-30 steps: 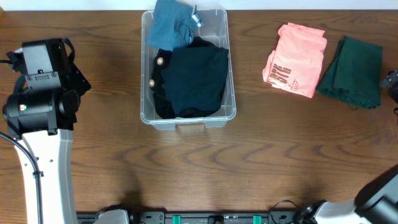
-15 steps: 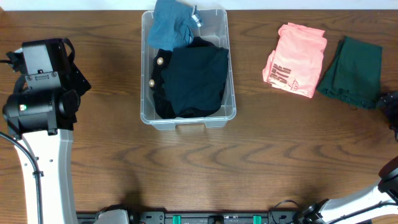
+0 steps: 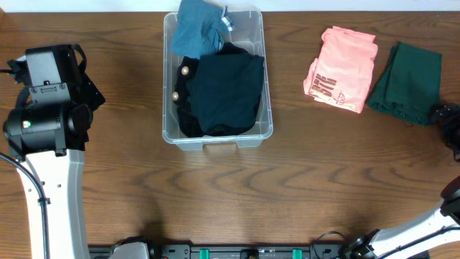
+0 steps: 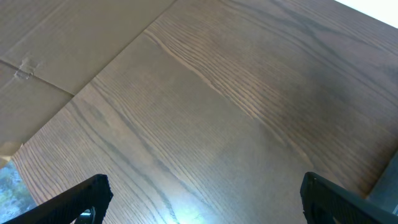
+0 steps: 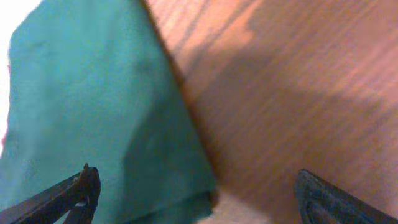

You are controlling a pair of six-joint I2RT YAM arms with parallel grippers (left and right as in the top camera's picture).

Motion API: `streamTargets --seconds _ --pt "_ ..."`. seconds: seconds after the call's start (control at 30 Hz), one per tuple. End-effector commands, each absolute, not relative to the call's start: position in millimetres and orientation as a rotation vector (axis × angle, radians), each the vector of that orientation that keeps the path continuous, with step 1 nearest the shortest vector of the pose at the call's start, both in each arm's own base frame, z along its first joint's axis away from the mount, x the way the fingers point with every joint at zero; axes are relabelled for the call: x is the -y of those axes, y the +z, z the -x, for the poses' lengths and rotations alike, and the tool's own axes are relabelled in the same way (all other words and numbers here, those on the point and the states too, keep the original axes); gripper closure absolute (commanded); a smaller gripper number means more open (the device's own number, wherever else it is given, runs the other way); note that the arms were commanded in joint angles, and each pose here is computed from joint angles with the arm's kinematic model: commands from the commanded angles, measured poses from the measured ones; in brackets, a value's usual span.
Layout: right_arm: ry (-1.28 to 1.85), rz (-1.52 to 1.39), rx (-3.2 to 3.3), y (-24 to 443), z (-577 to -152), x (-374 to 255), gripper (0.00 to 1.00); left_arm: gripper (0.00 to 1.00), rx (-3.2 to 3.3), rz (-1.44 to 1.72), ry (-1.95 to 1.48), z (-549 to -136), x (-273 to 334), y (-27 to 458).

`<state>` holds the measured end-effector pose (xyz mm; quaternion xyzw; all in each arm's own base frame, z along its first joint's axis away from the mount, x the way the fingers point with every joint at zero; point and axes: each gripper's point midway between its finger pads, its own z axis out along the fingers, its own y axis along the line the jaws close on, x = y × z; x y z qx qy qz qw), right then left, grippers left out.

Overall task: Pack container
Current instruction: 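Reach the right gripper to the dark green cloth and grasp it, then lift the green cloth with the right gripper and carry it over the bin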

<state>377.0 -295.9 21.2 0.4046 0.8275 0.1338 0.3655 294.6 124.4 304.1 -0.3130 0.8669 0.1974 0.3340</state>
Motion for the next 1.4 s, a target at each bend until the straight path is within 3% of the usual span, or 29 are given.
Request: streamTargets --seconds 0.0,0.4,0.57,0.77,0.9,1.1,1.37 --pt "0.534 -1.027 -2.163 3.7 -389.2 257.7 0.02 0.02 -2.256 0.831 0.521 -293.4 -126.5 305.5" --pt "0.743 -0.946 -2.172 14.1 -419.6 201.0 0.07 0.02 -2.256 0.831 0.521 -293.4 -126.5 305.5" --pt "0.802 -0.941 -2.158 18.5 -425.5 190.2 0.25 0.02 -2.256 0.831 0.521 -293.4 -126.5 305.5" --pt "0.846 -0.98 -2.135 22.4 -426.0 188.7 0.67 0.02 -2.256 0.831 0.521 -293.3 -126.5 305.5" --pt "0.876 -0.952 -2.108 39.5 -428.7 185.8 0.78 0.02 -2.256 0.831 0.521 -293.4 -126.5 305.5" --pt "0.858 -0.803 -2.018 112.8 -433.7 182.5 0.89 0.02 -2.256 0.831 0.521 -293.4 -126.5 305.5" --pt "0.715 -0.505 -1.821 267.3 -421.0 152.7 0.99 0.02 -2.256 0.831 0.521 -293.4 -126.5 305.5"
